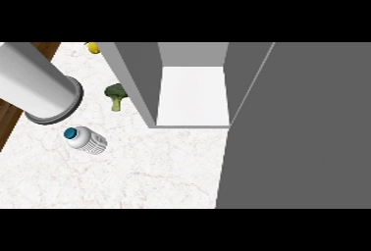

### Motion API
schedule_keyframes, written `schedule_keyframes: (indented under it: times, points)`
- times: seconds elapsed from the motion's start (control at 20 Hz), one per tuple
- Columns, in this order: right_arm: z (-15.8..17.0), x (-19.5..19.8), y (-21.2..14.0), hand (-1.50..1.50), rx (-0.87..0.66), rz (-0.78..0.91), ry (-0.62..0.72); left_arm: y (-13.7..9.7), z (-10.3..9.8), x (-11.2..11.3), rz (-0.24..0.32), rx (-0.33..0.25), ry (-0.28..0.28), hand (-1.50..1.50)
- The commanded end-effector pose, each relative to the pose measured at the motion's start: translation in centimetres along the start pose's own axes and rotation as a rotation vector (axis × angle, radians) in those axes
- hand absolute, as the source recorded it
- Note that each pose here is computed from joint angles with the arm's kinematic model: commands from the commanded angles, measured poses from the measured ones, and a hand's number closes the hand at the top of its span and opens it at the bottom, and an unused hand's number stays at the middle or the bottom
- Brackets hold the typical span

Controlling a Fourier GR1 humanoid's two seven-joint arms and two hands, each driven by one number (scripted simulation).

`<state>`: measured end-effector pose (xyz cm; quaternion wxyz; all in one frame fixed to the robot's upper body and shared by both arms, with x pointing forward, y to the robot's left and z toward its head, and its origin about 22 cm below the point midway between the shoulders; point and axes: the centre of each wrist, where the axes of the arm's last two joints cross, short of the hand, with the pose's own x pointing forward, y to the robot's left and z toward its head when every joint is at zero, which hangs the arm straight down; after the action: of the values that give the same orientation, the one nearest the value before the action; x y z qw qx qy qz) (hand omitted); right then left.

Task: Pick up the bottled water, place it into the cabinet and close the cabinet

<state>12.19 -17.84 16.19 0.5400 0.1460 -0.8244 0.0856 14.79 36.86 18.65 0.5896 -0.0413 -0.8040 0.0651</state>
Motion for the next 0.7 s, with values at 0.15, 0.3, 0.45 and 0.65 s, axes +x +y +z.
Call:
schedule_keyframes:
  times: [0.15,0.3,0.45,0.65]
  points:
    - [1.0,2.9,1.2,-1.5,-0.034,0.046,-0.037,1.3,0.7,0.8,-0.012,-0.004,0.015,-1.5]
    - [0.0,2.0,1.6,-1.5,-0.027,0.036,-0.011,0.4,-0.4,2.4,-0.034,0.022,0.034,-1.5]
    - [0.6,2.0,2.5,-1.5,-0.031,0.043,-0.038,0.9,-0.5,0.3,-0.049,0.004,0.054,-1.5]
    - [2.0,3.9,1.2,-1.5,-0.032,0.051,-0.023,0.7,0.3,-0.1,-0.065,0.009,0.077,-1.5]
